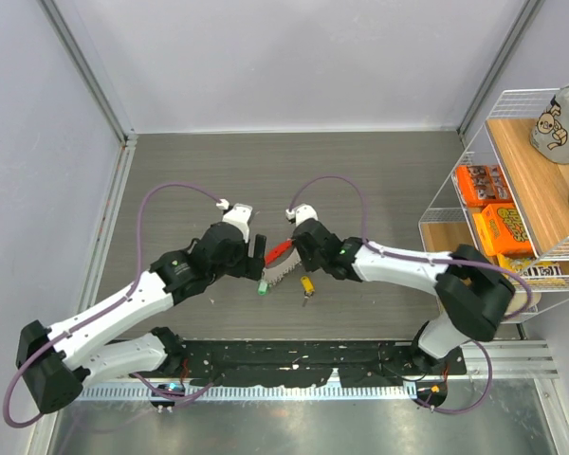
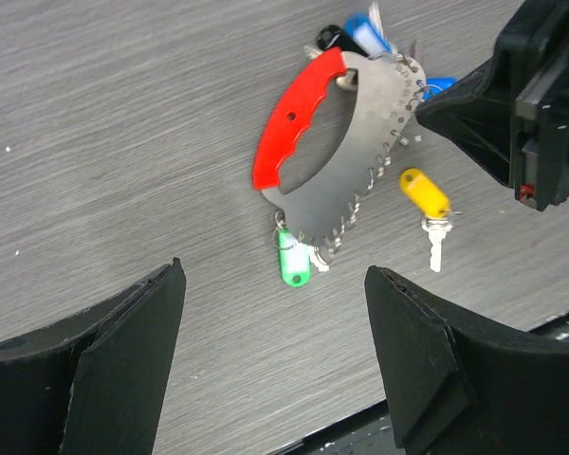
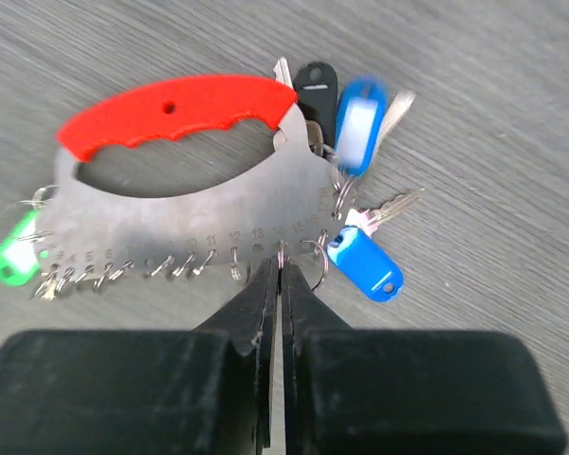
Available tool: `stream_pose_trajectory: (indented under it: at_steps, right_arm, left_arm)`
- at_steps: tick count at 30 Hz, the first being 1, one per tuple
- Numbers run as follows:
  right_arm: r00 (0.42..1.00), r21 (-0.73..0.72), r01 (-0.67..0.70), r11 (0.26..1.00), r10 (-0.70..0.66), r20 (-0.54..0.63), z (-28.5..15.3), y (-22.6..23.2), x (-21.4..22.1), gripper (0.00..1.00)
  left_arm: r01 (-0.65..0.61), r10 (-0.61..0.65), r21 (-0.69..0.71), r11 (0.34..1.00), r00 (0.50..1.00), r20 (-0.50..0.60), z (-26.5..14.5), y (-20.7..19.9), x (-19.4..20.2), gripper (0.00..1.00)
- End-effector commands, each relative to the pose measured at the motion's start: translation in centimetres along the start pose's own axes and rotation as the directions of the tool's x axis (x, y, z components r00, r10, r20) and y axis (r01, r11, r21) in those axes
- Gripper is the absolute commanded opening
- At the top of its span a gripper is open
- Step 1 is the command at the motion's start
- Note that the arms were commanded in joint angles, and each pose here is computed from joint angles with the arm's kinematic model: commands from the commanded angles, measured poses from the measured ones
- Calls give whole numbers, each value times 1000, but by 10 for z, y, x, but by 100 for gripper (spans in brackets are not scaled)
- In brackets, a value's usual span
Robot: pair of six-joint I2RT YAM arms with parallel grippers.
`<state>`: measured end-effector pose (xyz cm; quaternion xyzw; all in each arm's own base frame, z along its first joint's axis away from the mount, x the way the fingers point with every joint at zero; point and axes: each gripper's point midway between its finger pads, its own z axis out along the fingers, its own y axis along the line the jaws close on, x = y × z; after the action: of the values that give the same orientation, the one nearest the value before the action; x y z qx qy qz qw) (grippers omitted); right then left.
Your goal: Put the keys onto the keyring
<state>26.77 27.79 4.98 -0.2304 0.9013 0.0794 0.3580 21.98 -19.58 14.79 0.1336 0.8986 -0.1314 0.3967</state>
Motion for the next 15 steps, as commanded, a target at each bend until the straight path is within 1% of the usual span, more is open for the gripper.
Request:
stream_pose_trajectory:
  at_steps: [1, 3, 8, 11, 12, 15]
  right_arm:
    - [984, -106, 23, 994, -4, 175, -50, 7, -51, 5]
    - [980, -157, 56, 986, -25, 195, -66, 12, -56, 6]
    - [970, -262, 141, 955, -80, 229, -111, 20, -66, 5]
    - [967, -378, 193, 905, -112, 227, -140, 36, -67, 6]
    - [964, -398, 211, 893, -122, 238, -149, 38, -69, 5]
    - [957, -499, 258, 828, -149, 248, -179, 54, -71, 6]
  left_arm:
    - [14, -30, 145, 989, 993, 111, -27, -22, -32, 83]
    - [2, -34, 219, 976, 990, 139, -40, -32, -38, 83]
    - [-33, -35, 329, 944, 980, 197, -72, -46, -54, 82]
    - [-62, -37, 406, 912, 972, 232, -93, -56, -61, 82]
    - [-70, -41, 428, 901, 968, 246, -101, -59, -64, 82]
    - [-101, -47, 499, 861, 960, 276, -120, -69, -70, 81]
